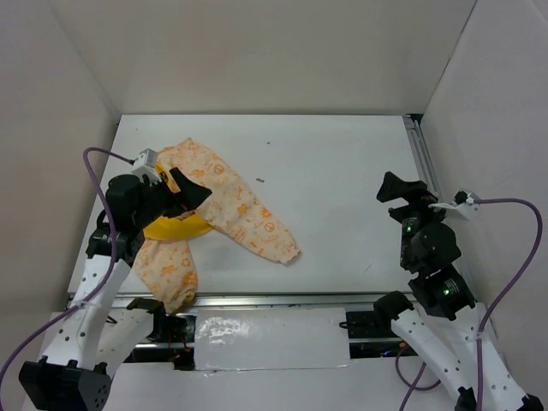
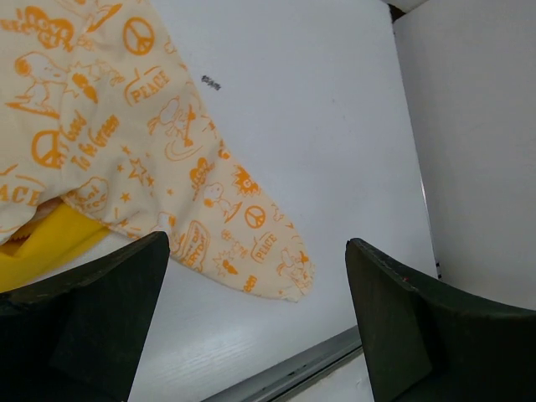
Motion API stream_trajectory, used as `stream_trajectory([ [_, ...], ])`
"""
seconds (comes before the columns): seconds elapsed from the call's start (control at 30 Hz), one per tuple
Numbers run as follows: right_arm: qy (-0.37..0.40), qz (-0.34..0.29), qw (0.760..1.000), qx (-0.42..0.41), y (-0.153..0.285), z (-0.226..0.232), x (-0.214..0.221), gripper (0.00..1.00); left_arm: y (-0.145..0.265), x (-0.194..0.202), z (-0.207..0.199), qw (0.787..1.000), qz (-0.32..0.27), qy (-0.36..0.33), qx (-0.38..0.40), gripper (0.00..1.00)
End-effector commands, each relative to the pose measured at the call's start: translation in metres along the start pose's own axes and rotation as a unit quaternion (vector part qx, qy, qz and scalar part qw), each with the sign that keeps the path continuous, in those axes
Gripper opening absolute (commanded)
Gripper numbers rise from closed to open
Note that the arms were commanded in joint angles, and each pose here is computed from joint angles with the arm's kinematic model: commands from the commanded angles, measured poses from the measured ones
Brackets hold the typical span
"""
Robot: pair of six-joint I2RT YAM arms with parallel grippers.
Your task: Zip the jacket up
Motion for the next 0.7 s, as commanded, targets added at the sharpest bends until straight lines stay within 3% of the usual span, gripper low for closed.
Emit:
stream_trajectory([
  [0.0, -0.028, -0.015, 0.999, -0.007, 0.007, 0.0, -0.011, 1.0, 0.006, -0.011, 0.002, 0.999, -0.019, 0.009, -0.04, 0.99],
  [0.2, -0.024, -0.008, 0.999, -0.029, 0.005, 0.006, -0.005, 1.0, 0.0, -0.003, 0.024, 0.994, -0.012, 0.043, -0.104, 0.99],
  [0.4, 0.025, 0.028, 0.999, -0.028, -0.01, 0.007, 0.021, 1.0, -0.02, 0.008, 0.053, 0.99, -0.021, 0.039, -0.137, 0.99],
  [0.47, 0.045, 0.044, 0.998, -0.029, -0.015, 0.009, 0.029, 1.0, -0.029, 0.012, 0.071, 0.982, -0.008, 0.049, -0.181, 0.99],
  [0.57, 0.052, 0.054, 0.997, -0.017, -0.021, 0.006, 0.039, 1.0, -0.04, 0.017, 0.103, 0.953, 0.022, 0.091, -0.289, 0.99],
  [0.6, 0.058, 0.062, 0.996, -0.015, -0.022, 0.003, 0.046, 1.0, -0.043, 0.036, 0.121, 0.929, 0.066, 0.125, -0.343, 0.99],
  [0.67, 0.062, 0.068, 0.996, -0.023, -0.024, 0.003, 0.051, 1.0, -0.047, 0.042, 0.135, 0.909, 0.085, 0.144, -0.381, 0.99],
])
Point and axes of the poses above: each gripper's point midway between its finger pads, its own y axis back along the fingers, its own z axis along the line the jaws close on, x = y × z, the point moved 4 cm from there along y, back along the fingers
